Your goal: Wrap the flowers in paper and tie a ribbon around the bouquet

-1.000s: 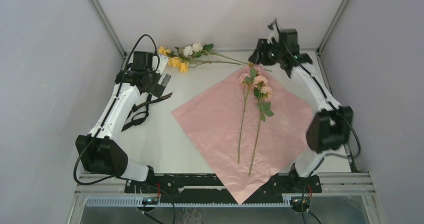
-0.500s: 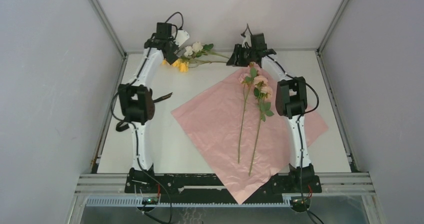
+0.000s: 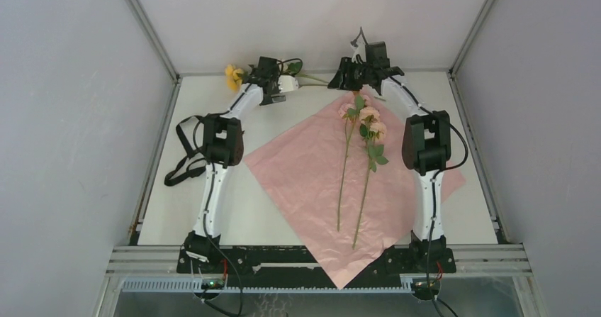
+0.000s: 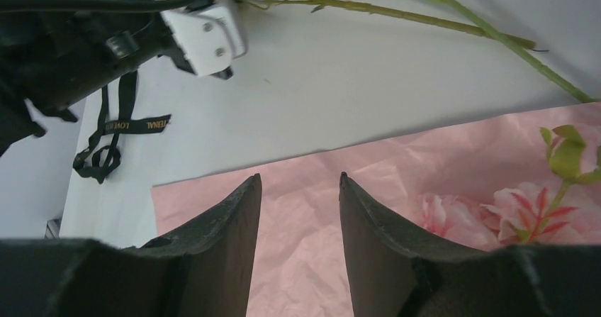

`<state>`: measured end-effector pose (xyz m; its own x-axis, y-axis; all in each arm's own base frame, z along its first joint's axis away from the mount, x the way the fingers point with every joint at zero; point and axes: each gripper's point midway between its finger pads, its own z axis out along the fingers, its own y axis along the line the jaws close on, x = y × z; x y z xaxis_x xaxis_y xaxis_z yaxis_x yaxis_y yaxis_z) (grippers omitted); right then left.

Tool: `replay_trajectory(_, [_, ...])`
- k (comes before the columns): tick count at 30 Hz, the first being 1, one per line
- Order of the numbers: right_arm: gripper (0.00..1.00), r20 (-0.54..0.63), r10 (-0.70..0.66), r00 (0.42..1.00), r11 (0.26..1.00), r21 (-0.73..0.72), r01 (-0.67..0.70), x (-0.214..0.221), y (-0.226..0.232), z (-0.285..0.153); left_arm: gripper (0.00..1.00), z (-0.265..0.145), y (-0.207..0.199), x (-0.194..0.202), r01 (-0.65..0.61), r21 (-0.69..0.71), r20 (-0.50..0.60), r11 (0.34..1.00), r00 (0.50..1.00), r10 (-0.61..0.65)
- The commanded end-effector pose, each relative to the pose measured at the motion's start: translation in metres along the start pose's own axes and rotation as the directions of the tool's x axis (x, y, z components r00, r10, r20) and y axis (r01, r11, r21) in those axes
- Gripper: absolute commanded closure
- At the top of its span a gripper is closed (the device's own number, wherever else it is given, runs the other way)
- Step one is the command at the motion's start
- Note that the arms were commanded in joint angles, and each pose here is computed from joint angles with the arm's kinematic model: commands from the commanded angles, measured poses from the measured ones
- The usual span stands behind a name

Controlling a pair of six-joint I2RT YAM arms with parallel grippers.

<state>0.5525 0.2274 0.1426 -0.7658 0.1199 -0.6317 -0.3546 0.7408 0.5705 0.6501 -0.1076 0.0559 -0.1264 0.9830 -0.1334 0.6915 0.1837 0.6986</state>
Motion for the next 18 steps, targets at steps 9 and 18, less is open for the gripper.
replay_trajectory(9, [0.47, 0.082, -0.14, 0.987, 0.99, 0.002, 0.14, -0.019, 0.043, -0.03, 1.0, 0.013, 0.041, 0.007, -0.107, -0.182, -0.05, 0.977, 0.994, 0.099])
replay_trajectory(18, [0.48, 0.047, -0.192, 0.98, 0.979, -0.057, 0.195, -0.004, 0.074, -0.047, 1.0, -0.091, 0.095, 0.04, 0.146, -0.332, -0.006, 0.932, 0.988, -0.157])
